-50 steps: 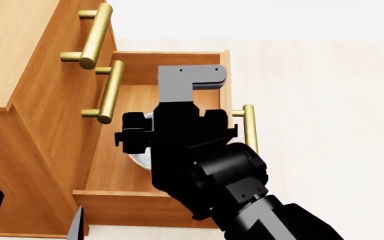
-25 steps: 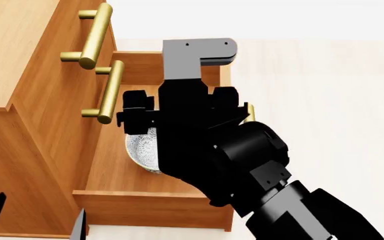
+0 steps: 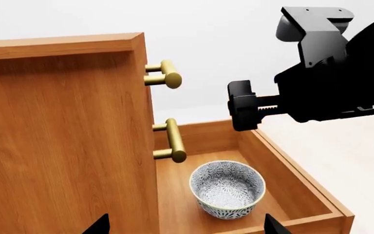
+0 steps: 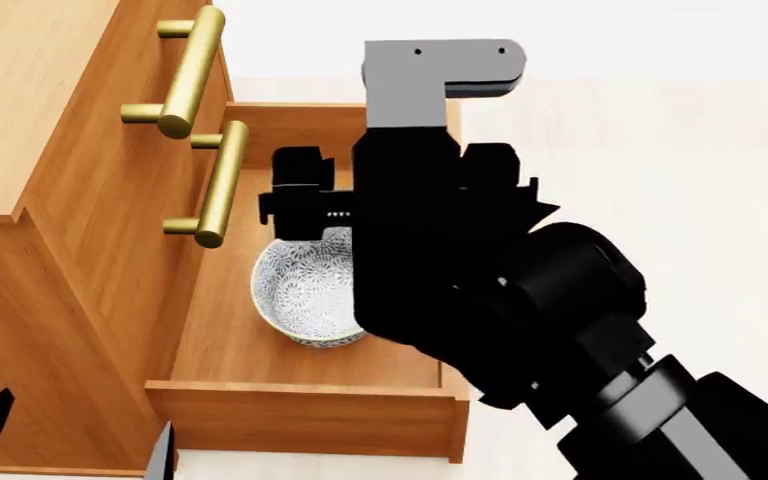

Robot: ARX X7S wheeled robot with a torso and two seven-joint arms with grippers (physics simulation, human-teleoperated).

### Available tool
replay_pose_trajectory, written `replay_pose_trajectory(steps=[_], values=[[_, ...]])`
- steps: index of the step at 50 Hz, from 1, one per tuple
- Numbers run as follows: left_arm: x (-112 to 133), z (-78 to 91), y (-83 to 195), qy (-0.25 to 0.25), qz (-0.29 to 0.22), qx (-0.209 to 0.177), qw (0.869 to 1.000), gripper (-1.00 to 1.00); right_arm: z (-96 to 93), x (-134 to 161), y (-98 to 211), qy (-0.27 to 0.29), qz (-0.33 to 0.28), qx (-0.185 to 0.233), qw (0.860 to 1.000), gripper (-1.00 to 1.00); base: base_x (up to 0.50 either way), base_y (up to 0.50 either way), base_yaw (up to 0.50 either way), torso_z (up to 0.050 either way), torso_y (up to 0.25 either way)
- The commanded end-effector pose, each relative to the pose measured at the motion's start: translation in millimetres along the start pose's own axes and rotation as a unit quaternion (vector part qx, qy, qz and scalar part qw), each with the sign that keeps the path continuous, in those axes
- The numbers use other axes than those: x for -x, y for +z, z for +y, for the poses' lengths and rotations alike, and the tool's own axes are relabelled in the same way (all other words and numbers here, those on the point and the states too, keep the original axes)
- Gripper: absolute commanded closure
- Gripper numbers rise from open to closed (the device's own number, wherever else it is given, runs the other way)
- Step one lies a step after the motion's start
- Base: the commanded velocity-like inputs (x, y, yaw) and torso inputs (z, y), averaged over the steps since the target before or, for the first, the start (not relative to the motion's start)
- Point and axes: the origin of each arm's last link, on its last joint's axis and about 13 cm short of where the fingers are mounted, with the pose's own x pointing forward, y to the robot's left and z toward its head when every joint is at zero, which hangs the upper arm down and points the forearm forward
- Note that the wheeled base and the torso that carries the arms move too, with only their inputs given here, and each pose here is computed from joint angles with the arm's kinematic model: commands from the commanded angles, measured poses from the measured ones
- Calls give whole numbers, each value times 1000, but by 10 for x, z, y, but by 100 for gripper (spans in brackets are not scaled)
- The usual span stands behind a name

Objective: Put the bowl in the bottom drawer of the cabinet and close it.

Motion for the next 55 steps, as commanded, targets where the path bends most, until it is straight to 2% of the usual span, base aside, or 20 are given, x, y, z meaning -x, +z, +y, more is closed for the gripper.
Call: replay_pose_trajectory(steps=[1,3,4,7,8,12,13,14,17,24,29,33,45,55], values=[[-4,20,19,8,-9,3,1000,-100,-56,133,97,24,-44,2,999,-100,0,0,0,0,0],[-6,17,18,7,-7,3,1000,-100,-74,144,113,30,-54,-21,998,-100,0,0,0,0,0],[-7,14,19,6,-8,3,1000,-100,-97,153,123,18,-79,6,997,-100,0,0,0,0,0],[-5,17,19,7,-9,3,1000,-100,-131,182,141,24,-75,-6,997,-100,0,0,0,0,0],[-6,19,20,7,-9,3,1000,-100,-156,187,141,20,-96,-13,995,-100,0,0,0,0,0],[-6,18,22,7,-10,3,1000,-100,-246,243,118,14,-108,-8,994,-100,0,0,0,0,0],[-6,18,22,6,-10,3,1000,-100,-258,253,116,12,-94,-23,995,-100,0,0,0,0,0],[-4,16,21,6,-10,3,1000,-100,-282,278,120,31,-75,-60,995,-100,0,0,0,0,0],[-7,14,23,6,-11,3,1000,-100,-347,361,124,33,-109,-72,991,-100,0,0,0,0,0],[-3,4,27,4,-15,2,1000,-100,-476,451,48,-32,-162,-18,986,-100,0,0,0,0,0],[5,2,24,5,-15,1,1000,-100,-589,475,-136,-62,-175,-4,983,-100,0,0,0,0,0],[3,0,24,4,-14,1,1000,-100,-628,478,-301,-70,-167,-23,983,-100,0,0,0,0,0],[0,0,28,5,-16,0,1000,-100,-646,602,-699,-113,-189,22,975,-100,0,0,0,0,0],[-2,-5,29,4,-16,0,1000,-100,-733,792,-833,-126,-195,6,973,-100,0,0,0,0,0]])
